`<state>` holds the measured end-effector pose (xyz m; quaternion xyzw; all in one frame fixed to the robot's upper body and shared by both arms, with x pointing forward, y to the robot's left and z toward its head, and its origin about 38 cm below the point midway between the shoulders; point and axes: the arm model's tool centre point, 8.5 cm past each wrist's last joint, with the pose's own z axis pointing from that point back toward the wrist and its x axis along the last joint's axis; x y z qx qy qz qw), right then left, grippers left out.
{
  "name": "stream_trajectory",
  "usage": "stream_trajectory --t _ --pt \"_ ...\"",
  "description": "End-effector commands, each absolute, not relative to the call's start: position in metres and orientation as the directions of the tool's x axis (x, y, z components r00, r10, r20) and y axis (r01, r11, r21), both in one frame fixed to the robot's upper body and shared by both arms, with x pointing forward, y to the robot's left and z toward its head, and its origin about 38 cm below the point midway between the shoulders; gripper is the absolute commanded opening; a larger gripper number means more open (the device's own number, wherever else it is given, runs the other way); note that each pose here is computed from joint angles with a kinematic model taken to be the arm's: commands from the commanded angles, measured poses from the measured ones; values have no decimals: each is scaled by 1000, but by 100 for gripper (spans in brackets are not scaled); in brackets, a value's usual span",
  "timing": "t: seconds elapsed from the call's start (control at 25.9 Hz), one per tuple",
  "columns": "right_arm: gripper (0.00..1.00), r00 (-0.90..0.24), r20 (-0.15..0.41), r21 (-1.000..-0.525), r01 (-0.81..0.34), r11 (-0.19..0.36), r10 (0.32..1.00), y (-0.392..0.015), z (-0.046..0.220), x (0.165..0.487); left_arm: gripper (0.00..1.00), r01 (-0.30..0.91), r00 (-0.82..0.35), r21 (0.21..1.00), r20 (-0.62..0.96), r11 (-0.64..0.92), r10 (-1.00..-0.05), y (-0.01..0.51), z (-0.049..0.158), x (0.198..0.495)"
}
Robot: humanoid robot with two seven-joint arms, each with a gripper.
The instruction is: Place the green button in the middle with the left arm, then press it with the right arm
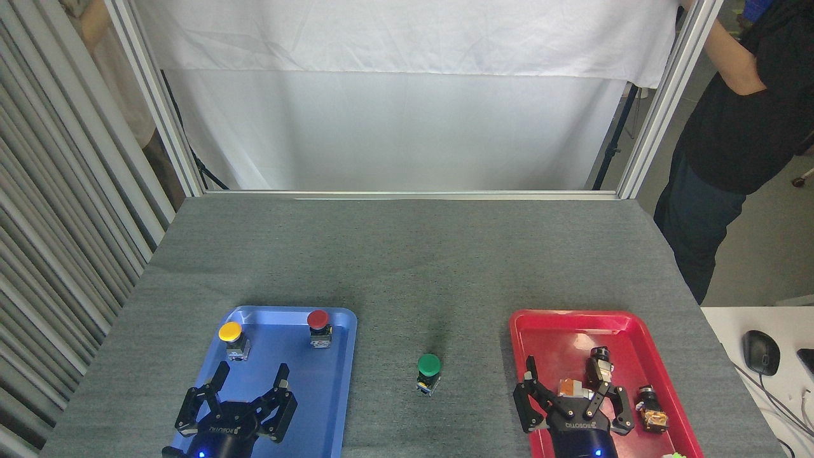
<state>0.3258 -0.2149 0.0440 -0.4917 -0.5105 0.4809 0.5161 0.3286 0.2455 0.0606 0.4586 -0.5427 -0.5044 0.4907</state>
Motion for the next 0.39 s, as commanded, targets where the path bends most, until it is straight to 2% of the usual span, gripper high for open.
stream_trajectory --t 0.0,0.35 --pt "100 17 48 -999 10 48 999 -218 45 322 99 -7 -99 997 71 72 -993 245 62 330" --pt "100 31 41 -999 -3 42 999 -225 43 320 99 -15 -101 997 70 72 -992 245 65 333"
